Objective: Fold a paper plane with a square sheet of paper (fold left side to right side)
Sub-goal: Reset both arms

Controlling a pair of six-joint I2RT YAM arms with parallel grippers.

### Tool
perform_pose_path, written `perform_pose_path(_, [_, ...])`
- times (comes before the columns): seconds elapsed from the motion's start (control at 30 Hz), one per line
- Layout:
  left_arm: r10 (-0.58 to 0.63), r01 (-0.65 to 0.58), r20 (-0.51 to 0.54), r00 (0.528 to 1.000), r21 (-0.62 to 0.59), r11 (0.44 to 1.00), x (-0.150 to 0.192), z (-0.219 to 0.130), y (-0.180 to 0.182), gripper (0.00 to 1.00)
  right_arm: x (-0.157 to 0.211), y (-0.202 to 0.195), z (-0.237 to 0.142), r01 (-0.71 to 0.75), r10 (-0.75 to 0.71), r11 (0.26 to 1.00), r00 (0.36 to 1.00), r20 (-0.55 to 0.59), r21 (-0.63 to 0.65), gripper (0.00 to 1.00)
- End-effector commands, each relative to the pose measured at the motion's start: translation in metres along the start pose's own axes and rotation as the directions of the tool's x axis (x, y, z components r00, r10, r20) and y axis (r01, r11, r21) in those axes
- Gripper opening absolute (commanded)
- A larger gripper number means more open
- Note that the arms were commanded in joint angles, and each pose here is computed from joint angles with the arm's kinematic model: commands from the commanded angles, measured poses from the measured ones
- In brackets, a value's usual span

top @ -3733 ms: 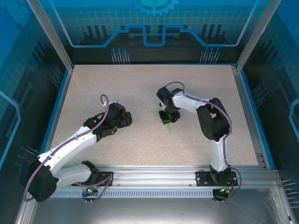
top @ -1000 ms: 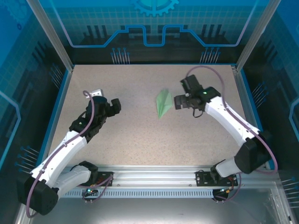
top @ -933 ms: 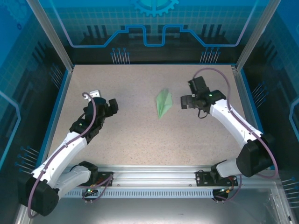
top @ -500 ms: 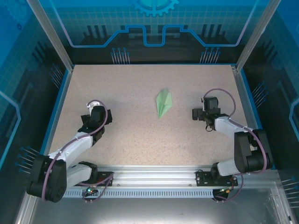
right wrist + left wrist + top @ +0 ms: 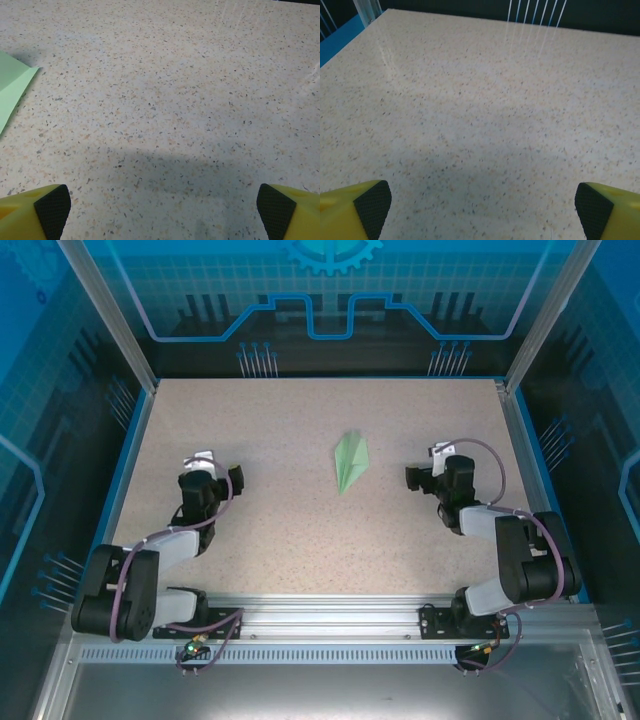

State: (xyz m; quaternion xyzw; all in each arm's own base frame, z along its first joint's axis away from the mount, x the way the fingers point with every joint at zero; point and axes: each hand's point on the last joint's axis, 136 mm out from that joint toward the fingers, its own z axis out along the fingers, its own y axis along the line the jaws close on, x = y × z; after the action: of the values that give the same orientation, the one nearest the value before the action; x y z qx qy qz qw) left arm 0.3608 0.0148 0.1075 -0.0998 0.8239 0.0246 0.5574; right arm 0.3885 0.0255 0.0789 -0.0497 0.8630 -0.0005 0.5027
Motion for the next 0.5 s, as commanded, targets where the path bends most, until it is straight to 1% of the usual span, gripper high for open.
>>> perform_pose_path(0.0, [-0.012,0.005,0.08,0.997,0.08,0.997,-0.013,0.005,-0.006,0.98,-0.017,0.002,0.0,0.009,-0.003,0.999,0.993,0.115,-0.054,1.0])
perform_pose_path(0.07, [-0.026,0.02,0.079,0.997,0.075,0.997,-0.008,0.014,-0.002,0.98,-0.017,0.002,0.0,0.009,-0.002,0.998,0.993,0.116,-0.055,1.0])
perform_pose_path(0.1, [-0.026,0.021,0.059,0.998,0.075,0.997,0.0,0.022,-0.003,0.98,-0.018,0.002,-0.001,0.009,-0.002,0.998,0.993,0.118,-0.054,1.0])
perform_pose_path(0.13, [-0.013,0.009,0.057,0.998,0.08,0.997,0.002,0.03,-0.005,0.99,-0.017,0.002,-0.001,0.008,-0.001,0.999,0.993,0.117,-0.053,1.0])
perform_pose_path(0.17, [-0.004,0.001,0.032,0.999,0.098,0.995,0.0,0.034,-0.009,0.99,-0.017,0.002,0.0,0.009,-0.002,0.999,0.993,0.116,-0.053,0.99])
perform_pose_path(0.2, [0.008,-0.006,-0.017,1.0,0.11,0.994,0.006,0.035,-0.012,0.98,-0.017,0.002,0.0,0.009,-0.003,0.999,0.993,0.115,-0.053,1.0])
perform_pose_path(0.23, [0.011,-0.012,0.005,1.0,0.117,0.993,0.004,0.035,-0.013,0.98,-0.017,0.002,0.0,0.009,-0.003,0.999,0.993,0.116,-0.053,1.0])
perform_pose_path(0.47, [0.025,-0.024,-0.006,1.0,0.115,0.993,0.005,0.036,-0.014,0.99,-0.017,0.004,0.0,0.027,-0.022,0.999,0.993,0.113,-0.037,1.0])
